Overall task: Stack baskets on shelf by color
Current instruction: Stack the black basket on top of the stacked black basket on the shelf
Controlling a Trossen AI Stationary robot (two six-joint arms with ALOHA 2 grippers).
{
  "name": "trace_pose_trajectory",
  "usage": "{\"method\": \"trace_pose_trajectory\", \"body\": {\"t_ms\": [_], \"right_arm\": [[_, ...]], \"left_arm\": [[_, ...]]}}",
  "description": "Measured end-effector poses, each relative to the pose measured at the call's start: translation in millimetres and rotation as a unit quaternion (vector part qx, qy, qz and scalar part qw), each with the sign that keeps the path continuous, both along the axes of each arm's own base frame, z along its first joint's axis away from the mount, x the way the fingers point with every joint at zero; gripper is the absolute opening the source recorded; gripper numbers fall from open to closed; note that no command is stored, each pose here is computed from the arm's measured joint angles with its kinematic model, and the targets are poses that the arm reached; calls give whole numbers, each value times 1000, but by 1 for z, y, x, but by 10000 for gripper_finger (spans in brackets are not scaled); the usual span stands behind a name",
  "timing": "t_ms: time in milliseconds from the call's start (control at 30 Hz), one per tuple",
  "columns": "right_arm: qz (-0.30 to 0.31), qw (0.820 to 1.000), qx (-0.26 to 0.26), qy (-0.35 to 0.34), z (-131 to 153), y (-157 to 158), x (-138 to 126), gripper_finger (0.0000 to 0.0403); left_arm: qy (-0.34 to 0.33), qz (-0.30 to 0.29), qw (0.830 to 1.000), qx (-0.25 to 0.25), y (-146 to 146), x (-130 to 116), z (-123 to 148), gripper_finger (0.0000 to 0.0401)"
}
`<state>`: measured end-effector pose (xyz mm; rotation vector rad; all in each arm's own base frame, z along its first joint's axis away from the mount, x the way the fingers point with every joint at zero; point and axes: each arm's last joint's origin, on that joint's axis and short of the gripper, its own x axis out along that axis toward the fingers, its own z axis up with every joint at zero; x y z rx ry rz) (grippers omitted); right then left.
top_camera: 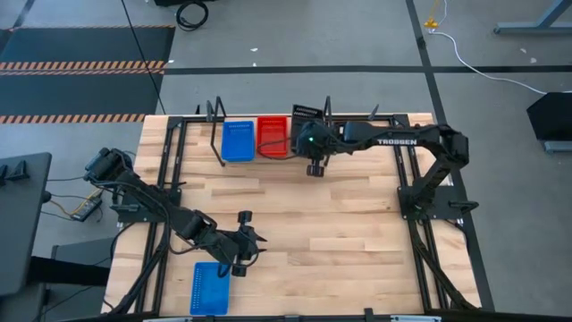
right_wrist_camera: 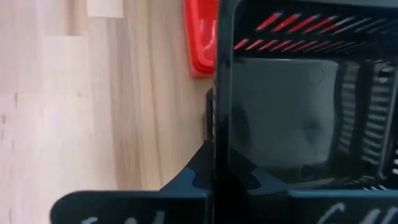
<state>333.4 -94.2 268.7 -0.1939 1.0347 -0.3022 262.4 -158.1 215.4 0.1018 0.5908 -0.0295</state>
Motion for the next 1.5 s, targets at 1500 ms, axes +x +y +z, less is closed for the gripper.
{"method": "trace_pose_trajectory", "body": {"t_ms": [1500], "right_arm": [[-13, 999, 44, -10, -1, -23, -8, 16]], "left_arm": [[-2, 9, 1000, 4, 0, 1, -1, 119]]}}
